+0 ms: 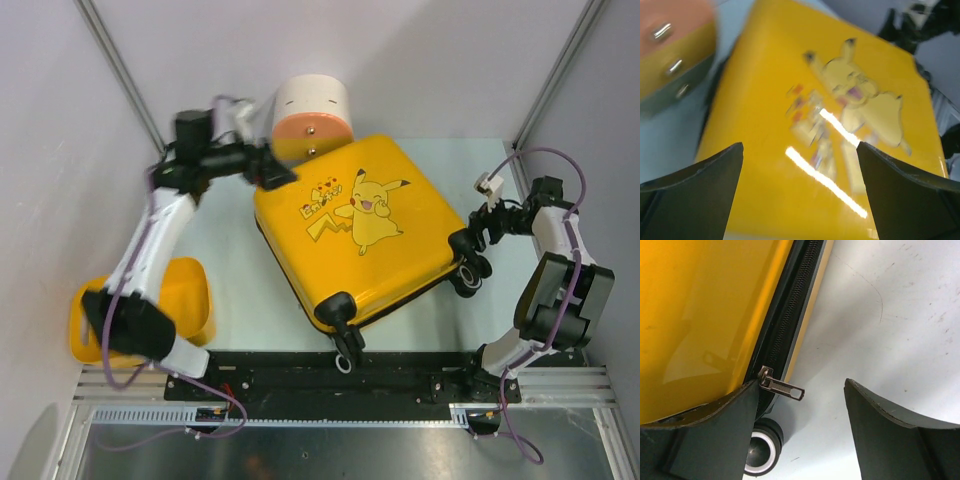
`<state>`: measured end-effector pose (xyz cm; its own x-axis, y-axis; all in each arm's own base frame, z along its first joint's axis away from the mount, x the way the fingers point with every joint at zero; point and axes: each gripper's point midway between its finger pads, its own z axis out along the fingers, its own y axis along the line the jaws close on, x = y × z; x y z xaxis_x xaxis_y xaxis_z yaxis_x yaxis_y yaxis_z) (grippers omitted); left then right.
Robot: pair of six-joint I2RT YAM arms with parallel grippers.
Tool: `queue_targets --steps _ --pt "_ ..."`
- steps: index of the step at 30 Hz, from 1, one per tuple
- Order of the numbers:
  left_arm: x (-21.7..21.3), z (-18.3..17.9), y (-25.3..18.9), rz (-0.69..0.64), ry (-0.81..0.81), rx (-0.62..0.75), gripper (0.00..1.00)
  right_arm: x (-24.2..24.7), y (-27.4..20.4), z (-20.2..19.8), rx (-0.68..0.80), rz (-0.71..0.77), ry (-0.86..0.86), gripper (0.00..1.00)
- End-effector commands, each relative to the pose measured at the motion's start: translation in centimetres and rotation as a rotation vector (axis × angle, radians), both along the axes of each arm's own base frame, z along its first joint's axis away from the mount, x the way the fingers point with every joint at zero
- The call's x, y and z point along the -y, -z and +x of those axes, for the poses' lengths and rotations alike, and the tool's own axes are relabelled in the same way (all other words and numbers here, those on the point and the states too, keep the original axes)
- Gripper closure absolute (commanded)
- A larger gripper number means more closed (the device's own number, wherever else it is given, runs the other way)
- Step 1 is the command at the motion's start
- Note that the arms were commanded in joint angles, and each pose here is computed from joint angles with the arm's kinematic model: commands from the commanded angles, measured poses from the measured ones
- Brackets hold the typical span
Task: Open, take out, and arrange the luggage
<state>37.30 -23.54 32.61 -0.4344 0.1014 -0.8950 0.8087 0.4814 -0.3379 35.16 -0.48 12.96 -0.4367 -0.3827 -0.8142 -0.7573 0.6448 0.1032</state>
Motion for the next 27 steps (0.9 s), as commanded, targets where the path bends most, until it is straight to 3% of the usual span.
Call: queue_targets --steps 1,3,9,14,20,27 --pt "-7.8 -4.3 2.3 -0.055 -0.213 -0.197 0.0 -4.4 0.0 -2.7 0.01 0.027 -0.183 0.26" --pt "-9.4 -5.8 6.2 -0.059 -0.308 -0.33 0.0 -5.8 0.7 -4.7 -0.011 0.035 -0.245 0.26" --pt "-9.2 -9.5 8.6 -0.109 -0.309 -0.434 0.0 -8.8 0.8 -10.8 0.011 0.018 -0.438 0.26" --pt "-9.1 -8.1 9.7 -0.113 -0.318 -0.469 0.0 -11.4 1.0 -16.3 0.019 0.029 -0.568 0.26" --pt "-6.4 -6.3 9.8 -0.06 -0.2 -0.422 0.01 -15.2 0.0 -21.3 0.1 0.037 -0.722 0.26" --pt "-2.5 -3.8 11.3 0.003 -0.073 -0.414 0.06 -17.2 -2.3 -22.5 0.22 0.041 -0.706 0.23"
